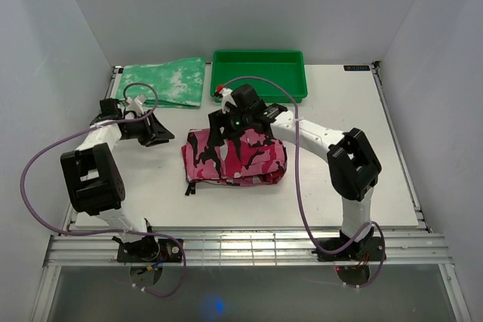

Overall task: Fold and stack the trousers
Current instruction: Fold the trousers

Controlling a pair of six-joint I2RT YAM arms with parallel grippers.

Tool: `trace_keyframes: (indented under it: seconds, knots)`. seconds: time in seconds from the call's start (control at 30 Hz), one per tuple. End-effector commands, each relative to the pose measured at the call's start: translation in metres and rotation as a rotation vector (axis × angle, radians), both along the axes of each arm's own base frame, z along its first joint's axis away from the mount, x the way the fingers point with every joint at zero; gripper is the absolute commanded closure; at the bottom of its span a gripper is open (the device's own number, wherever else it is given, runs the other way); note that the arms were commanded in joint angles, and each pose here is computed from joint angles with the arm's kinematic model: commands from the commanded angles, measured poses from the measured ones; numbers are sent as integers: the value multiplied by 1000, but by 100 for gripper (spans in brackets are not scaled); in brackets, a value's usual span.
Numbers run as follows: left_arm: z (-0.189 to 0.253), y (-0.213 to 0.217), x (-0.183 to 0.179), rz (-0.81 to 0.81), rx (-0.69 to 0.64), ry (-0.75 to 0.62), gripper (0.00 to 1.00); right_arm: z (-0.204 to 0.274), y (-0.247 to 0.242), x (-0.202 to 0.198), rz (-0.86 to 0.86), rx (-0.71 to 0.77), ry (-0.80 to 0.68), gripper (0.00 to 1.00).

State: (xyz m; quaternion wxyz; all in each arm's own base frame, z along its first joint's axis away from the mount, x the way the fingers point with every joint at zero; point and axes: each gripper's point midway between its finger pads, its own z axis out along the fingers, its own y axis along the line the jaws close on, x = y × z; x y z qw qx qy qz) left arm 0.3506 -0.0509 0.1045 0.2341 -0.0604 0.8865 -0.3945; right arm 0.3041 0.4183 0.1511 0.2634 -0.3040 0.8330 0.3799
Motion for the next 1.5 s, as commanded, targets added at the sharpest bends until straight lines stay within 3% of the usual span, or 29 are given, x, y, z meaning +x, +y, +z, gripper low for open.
trace_keyframes:
  seconds: [0.0, 0.03, 0.13, 0.4, 0.7, 0.73, 0.87, 0.9, 1.0, 1.33, 1.47]
  knots:
    - [-18, 3, -20, 28, -25, 82, 53, 5, 30, -20, 3, 4, 7, 25]
    - [-27, 3, -23, 34, -18, 109, 60, 2, 40, -31, 25, -4, -2, 25]
    - [-52, -2, -32, 64, -59, 197, 62, -10, 59, -38, 24, -32, -22, 25]
    - [-74, -26, -37, 48, -140, 237, 58, -47, 90, -14, -65, -114, -74, 26]
    - [-91, -40, -35, 55, -110, 242, 56, -80, 100, -7, -87, -196, -91, 32]
    - [-93, -39, -35, 62, -102, 246, 56, -84, 99, -8, -98, -216, -106, 35]
    - [-100, -36, -35, 83, -77, 261, 58, -95, 97, -12, -82, -239, -113, 62]
    - [-101, -35, -35, 87, -73, 264, 59, -92, 98, -12, -76, -233, -117, 74]
    - [-105, -34, -35, 97, -62, 277, 64, -78, 107, -17, -26, -181, -120, 92]
    - [-120, -36, -38, 91, -76, 324, 99, -17, 131, -29, 38, 1, -102, 92]
    - [-121, -38, -40, 83, -79, 328, 100, -13, 136, -28, 35, 17, -96, 92]
